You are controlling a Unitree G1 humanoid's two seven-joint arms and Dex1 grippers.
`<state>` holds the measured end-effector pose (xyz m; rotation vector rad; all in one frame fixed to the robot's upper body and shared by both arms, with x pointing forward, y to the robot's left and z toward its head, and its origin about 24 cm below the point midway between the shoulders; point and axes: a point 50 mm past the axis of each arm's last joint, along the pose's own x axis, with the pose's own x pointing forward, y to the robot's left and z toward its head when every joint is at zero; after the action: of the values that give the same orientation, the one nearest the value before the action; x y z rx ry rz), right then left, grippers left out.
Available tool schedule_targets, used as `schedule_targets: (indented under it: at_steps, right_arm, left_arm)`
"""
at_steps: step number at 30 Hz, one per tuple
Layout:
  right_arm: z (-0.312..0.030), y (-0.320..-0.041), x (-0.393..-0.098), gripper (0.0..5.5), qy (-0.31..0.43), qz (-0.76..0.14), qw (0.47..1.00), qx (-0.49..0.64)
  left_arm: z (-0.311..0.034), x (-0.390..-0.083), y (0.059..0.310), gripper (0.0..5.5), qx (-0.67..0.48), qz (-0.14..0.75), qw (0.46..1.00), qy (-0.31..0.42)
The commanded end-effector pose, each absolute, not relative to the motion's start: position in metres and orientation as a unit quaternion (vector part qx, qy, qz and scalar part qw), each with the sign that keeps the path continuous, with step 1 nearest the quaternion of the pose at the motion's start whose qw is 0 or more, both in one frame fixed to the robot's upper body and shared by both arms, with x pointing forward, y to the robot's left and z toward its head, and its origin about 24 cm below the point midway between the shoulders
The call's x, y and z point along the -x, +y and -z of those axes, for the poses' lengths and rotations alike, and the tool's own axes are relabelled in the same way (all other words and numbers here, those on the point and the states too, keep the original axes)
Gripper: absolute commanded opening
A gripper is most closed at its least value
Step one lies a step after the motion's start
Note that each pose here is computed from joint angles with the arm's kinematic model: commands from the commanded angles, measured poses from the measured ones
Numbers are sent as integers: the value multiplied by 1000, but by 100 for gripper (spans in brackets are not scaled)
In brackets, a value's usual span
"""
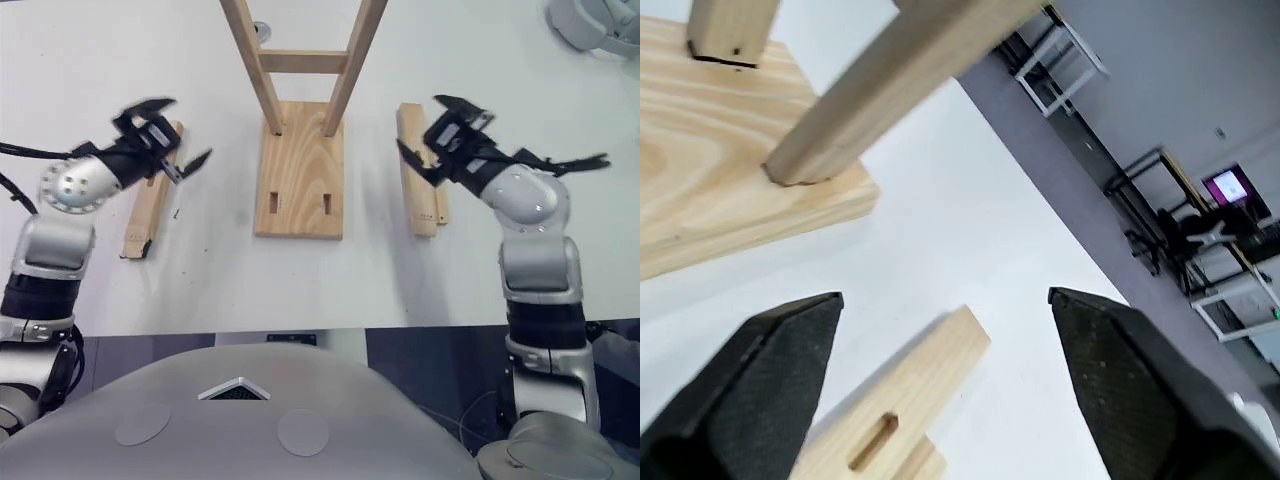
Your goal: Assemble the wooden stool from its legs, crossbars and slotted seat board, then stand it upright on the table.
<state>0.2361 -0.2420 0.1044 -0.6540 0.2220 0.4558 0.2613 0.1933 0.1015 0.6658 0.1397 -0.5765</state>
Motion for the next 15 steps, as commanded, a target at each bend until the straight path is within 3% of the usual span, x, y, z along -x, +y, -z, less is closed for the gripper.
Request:
schedule_targets:
  at_steps: [1, 7, 15]
  right_arm:
    - [-93, -250, -215, 384, 160, -153, 953, 209]
    - [-85, -255, -199, 384, 194, -93, 968, 132]
    - [-85, -248, -197, 384, 176, -45, 975, 128]
  left_arm:
    - [-109, -245, 218, 457, -253, 168, 946, 114]
    - [-106, -220, 256, 457, -208, 68, 953, 211]
    - [-87, -203, 248, 457, -145, 94, 943, 283]
